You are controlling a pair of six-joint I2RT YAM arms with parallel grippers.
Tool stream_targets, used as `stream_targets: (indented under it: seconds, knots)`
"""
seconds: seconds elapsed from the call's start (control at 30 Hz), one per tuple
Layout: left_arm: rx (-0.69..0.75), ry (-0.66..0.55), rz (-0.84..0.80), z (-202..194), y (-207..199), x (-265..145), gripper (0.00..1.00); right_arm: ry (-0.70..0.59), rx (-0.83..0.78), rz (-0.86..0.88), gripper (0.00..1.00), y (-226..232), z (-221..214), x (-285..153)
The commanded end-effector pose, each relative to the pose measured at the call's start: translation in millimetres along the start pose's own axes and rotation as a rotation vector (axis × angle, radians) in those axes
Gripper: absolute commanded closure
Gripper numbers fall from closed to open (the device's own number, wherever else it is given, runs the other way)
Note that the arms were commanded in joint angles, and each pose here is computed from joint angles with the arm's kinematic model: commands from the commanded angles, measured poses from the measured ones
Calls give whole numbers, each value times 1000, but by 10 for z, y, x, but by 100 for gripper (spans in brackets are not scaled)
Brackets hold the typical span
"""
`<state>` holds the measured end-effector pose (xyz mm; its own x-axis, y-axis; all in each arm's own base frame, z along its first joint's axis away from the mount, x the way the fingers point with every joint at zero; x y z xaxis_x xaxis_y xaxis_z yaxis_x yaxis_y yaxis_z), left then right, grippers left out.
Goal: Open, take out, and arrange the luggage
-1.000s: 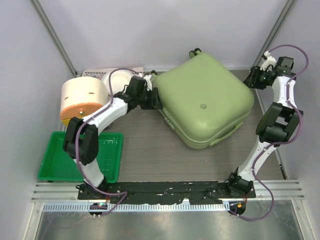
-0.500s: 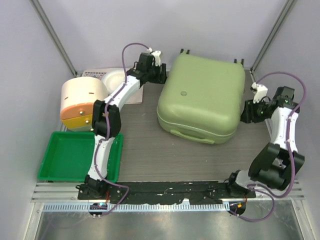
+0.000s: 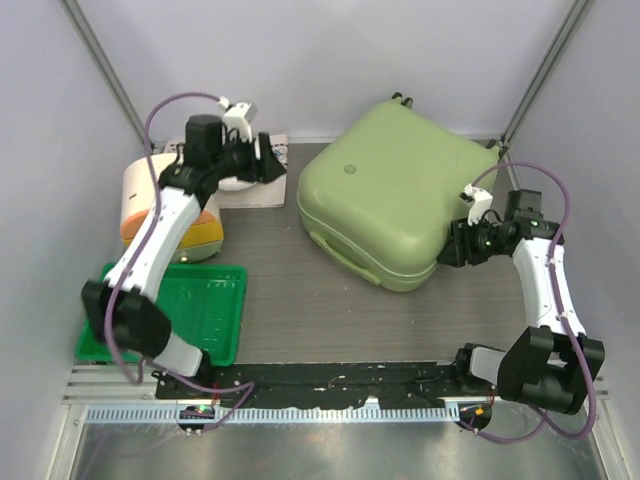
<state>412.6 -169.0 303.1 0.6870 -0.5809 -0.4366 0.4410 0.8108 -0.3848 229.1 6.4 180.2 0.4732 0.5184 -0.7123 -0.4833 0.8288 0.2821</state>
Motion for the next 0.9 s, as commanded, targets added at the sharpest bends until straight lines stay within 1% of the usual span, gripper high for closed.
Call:
stream_targets:
  seconds: [0.0,0.03,0.07,0.13,0.17,0.2,0.27,0.3,0.33,0.4,0.43,0.5,0.53,0.57,0.63,0.67,0.7,0.73,0.77,0.8,0.83,0.87]
  knots:
    - [-33,81,-126,-661,-297,-355,38,-213,-29,44,49,153,623,217]
    - [-42,76,-142,-711,-361,-452,38,-215,-22,45,49,150,679,285]
    - [-63,117,-142,-910,-342,-438,39,-243,-40,47,48,151,792,328]
    - [-70,115,-156,-998,-376,-475,39,-264,-57,87,46,302,993,357]
    - [-80,134,-155,-1102,-351,-468,39,-268,-52,102,43,326,1057,362]
    - [-75,134,-157,-1115,-350,-475,39,-303,-51,106,42,364,1216,267]
    - [-69,140,-162,-1134,-353,-486,39,-323,-50,75,40,363,1323,124]
    - [-68,141,-166,-1138,-359,-490,39,-356,-66,60,40,368,1436,-10]
    - [-66,145,-173,-1146,-372,-486,39,-376,-47,27,40,251,1461,-125]
    - [-56,149,-182,-1146,-393,-474,39,-401,-24,19,39,165,1514,-324]
    - [-53,153,-187,-1157,-403,-472,39,-397,2,-22,39,-7,1440,-447]
    - [-25,156,-193,-1170,-428,-453,39,-383,-8,-63,39,-174,1372,-553]
    - [-17,157,-194,-1175,-436,-449,39,-355,8,-74,39,-233,1265,-571]
    - [-12,160,-199,-1185,-457,-440,39,-351,-13,-122,39,-399,1167,-642]
    - [-14,170,-202,-1204,-459,-419,39,-314,12,-141,40,-528,941,-584]
    - [-14,178,-204,-1224,-468,-401,39,-311,14,-168,38,-641,835,-596]
    - [-17,189,-198,-1253,-458,-367,39,-302,34,-133,37,-645,691,-499]
    - [-16,196,-199,-1270,-457,-346,39,-309,37,-131,37,-657,619,-474]
    - [-12,202,-206,-1286,-482,-332,39,-340,0,-149,36,-716,627,-452]
    - [-13,210,-206,-1305,-483,-317,39,-336,15,-138,35,-719,475,-322]
    - [-13,217,-207,-1317,-482,-290,39,-406,-63,-192,35,-785,577,-355]
    - [-11,218,-210,-1317,-490,-278,39,-429,-57,-204,34,-808,559,-316]
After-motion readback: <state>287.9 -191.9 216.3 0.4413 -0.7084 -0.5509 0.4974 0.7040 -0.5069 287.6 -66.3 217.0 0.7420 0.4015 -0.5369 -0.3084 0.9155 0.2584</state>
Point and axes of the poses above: each gripper's point midway between its finger pads, its own x axis out along the fingers, its own y axis along the line the jaws close on, z = x × y, the point moved 4 cm from there along -x, back along the fingers, and after that the axes turned 3 degrees about -x, right-handed, at the moved point
